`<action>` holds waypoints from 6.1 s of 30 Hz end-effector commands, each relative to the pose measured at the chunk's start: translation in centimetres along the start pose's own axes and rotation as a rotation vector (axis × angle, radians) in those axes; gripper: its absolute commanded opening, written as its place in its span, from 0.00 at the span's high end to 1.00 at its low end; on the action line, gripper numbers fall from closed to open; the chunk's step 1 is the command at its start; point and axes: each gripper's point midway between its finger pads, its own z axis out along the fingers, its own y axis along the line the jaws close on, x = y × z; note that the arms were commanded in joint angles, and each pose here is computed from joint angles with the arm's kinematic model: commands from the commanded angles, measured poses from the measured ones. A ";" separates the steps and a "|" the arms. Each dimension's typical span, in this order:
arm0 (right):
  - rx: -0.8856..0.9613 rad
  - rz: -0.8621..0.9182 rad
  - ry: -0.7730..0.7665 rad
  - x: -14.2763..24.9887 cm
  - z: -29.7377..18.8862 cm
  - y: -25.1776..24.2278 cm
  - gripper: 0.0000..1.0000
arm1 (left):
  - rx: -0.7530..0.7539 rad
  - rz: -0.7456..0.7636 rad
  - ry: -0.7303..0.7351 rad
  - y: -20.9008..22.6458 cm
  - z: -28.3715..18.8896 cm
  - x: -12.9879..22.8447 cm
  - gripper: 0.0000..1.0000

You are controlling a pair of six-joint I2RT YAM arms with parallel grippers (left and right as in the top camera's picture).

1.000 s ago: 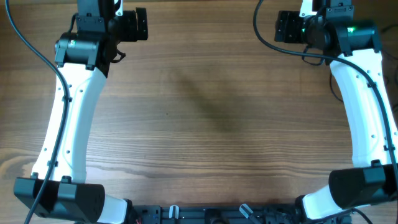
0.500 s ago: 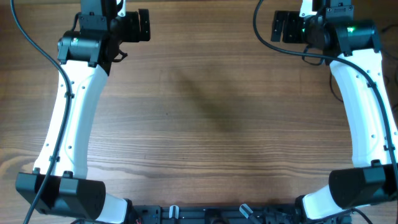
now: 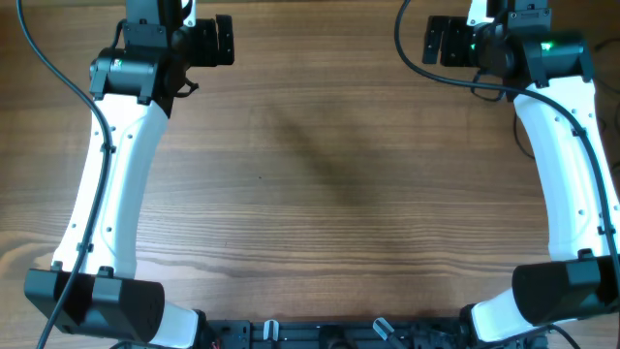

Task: Untangle cables

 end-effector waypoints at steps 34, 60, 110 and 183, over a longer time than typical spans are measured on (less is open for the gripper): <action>0.012 -0.013 -0.004 -0.3 0.2 -0.1 0.00 | 0.010 -0.013 0.013 -0.2 0.4 0.3 0.00; 0.012 -0.013 -0.004 -0.3 0.2 -0.1 0.00 | 0.010 -0.011 0.032 -0.1 0.3 0.8 0.00; 0.012 -0.013 -0.004 -0.3 0.2 -0.1 0.00 | 0.053 -0.234 -0.499 3.2 -15.1 15.8 0.00; 0.012 -0.013 -0.004 -0.3 0.2 -0.1 0.00 | 0.019 -0.364 -0.643 4.5 -8.4 24.8 0.00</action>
